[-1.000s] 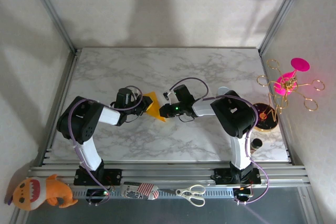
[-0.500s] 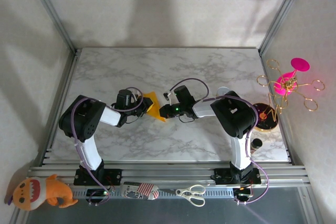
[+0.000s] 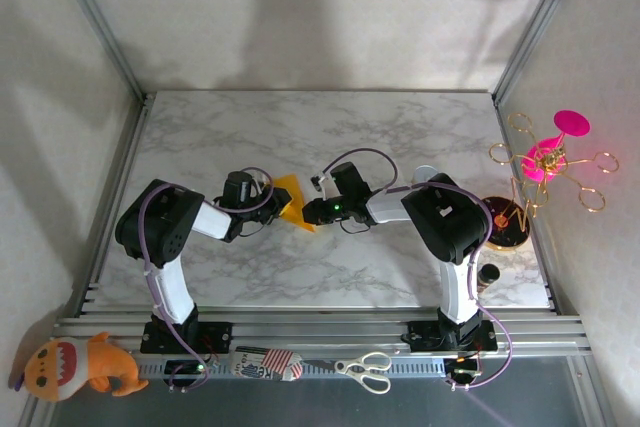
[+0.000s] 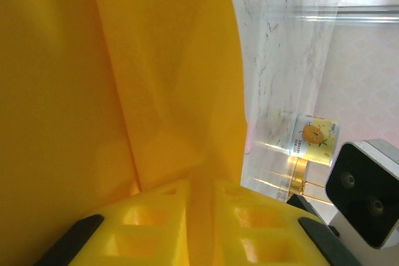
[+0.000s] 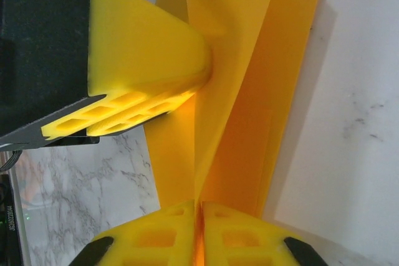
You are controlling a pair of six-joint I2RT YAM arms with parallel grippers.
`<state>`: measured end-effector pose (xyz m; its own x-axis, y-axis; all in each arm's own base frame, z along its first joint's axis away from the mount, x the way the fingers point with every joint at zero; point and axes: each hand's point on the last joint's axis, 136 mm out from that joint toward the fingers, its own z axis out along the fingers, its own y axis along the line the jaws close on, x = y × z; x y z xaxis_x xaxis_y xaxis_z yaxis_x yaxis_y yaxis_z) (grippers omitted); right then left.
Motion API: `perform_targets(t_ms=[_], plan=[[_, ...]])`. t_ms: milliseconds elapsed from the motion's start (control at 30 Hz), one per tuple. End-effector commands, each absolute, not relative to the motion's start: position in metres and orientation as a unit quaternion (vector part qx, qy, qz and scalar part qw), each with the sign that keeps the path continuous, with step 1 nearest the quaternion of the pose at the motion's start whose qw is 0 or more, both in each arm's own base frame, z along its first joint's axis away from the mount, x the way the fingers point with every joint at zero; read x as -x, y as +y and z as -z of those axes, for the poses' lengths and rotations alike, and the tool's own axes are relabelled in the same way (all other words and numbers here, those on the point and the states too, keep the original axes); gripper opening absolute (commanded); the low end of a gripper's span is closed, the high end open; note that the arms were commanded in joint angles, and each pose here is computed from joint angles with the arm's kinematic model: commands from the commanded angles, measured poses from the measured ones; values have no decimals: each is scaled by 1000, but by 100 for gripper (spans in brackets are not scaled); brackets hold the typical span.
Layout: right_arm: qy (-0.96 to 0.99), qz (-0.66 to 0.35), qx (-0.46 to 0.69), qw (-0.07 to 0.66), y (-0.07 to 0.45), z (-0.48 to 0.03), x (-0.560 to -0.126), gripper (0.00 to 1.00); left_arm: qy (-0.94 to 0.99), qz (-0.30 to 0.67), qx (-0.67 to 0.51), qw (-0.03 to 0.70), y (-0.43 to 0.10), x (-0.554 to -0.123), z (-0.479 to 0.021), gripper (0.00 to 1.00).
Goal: Fold a paper plane with a square sheet of paper (pick it up from the middle)
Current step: Fourth fold the wing at the center of the table.
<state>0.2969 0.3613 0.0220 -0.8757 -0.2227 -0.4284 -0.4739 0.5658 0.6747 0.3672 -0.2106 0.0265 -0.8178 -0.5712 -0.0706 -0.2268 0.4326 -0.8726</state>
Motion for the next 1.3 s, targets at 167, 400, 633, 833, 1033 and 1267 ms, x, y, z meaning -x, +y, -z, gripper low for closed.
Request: perform_targets(t_ms=[167, 400, 633, 833, 1033, 1267], plan=[[912, -359, 163, 110, 335, 8, -289, 18, 846, 442, 246, 168, -205, -362, -2, 16], [909, -367, 164, 110, 336, -14, -287, 21, 852, 429, 253, 162, -202, -359, 7, 16], [909, -368, 173, 87, 334, -7, -277, 20, 858, 414, 262, 155, -198, -356, 13, 16], [916, -355, 171, 73, 329, 6, -273, 15, 864, 398, 273, 144, -194, -351, 22, 15], [915, -359, 163, 89, 334, -4, -282, 17, 870, 385, 278, 137, -191, -349, 27, 15], [908, -350, 136, 186, 323, -58, -303, 34, 875, 373, 280, 131, -189, -347, 30, 15]])
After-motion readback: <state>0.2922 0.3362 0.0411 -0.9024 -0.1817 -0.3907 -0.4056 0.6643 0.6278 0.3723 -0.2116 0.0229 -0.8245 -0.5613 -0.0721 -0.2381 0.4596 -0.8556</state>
